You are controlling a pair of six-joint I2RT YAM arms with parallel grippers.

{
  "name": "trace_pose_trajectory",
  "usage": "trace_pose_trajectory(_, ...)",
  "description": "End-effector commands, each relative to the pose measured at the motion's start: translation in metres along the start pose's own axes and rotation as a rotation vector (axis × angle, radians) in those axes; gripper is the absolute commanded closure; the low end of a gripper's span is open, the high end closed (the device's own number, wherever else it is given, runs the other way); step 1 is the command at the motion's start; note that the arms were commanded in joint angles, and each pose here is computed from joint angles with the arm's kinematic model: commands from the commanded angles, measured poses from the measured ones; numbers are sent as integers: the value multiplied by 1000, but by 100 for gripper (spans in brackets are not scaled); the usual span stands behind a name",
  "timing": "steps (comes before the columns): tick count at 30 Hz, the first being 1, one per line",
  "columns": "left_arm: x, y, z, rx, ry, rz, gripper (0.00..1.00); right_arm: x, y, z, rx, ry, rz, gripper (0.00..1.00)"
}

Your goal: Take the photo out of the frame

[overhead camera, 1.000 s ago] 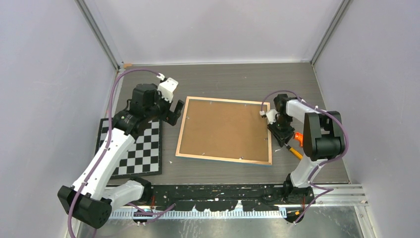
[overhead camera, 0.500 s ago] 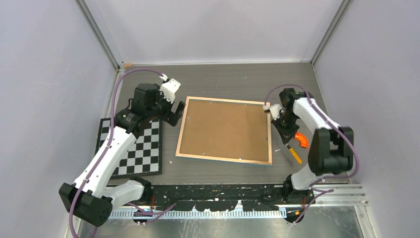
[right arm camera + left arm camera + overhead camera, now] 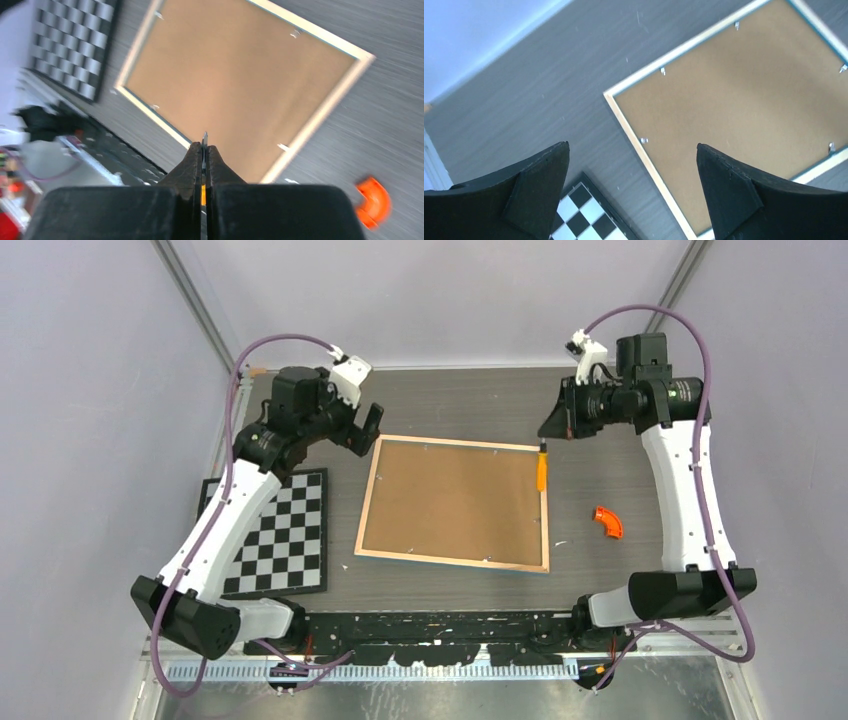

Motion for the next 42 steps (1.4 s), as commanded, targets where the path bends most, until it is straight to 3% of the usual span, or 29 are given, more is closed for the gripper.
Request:
trace_pose_trajectory(1,-17,-62,-6,86,54,-197,0,0,-56,36,197,-251,-167,99)
trace_pose_trajectory(6,-25,-84,-42,337,149,-332,0,13,-88,50,470,-459,-241,99)
trace_pose_trajectory(12,-18,-72,-118,934,218,-446,0,43,-86,45,795,-603,-149,99)
trace_pose_trajectory(15,-14,-68,-150,1095,256,-509,0,53,-76,44,874,-599,-112,99)
trace_pose_trajectory(20,-7,-70,-183,1136,278,-591,3,71,-62,44,1050,-611,-54,99)
trace_pose_trajectory(31,13,-32,-214,1350,442,-610,15,76,-28,51,1078,-548,54,99)
trace_pose_trajectory(36,20,-26,-221,1452,448,-625,16,77,-16,55,1085,-541,94,99)
trace_pose_trajectory(42,27,-25,-223,1526,428,-638,26,84,-2,64,1107,-554,152,100)
Point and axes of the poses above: each gripper's point midway between its finger pads, its own x axis out along the fingers, its own z axis along the line the jaws close on, y = z × x, the point moved 2 cm from there along -x, back along the fingers, and after that the axes turned 8 degrees about -x, right-handed, at the moved point
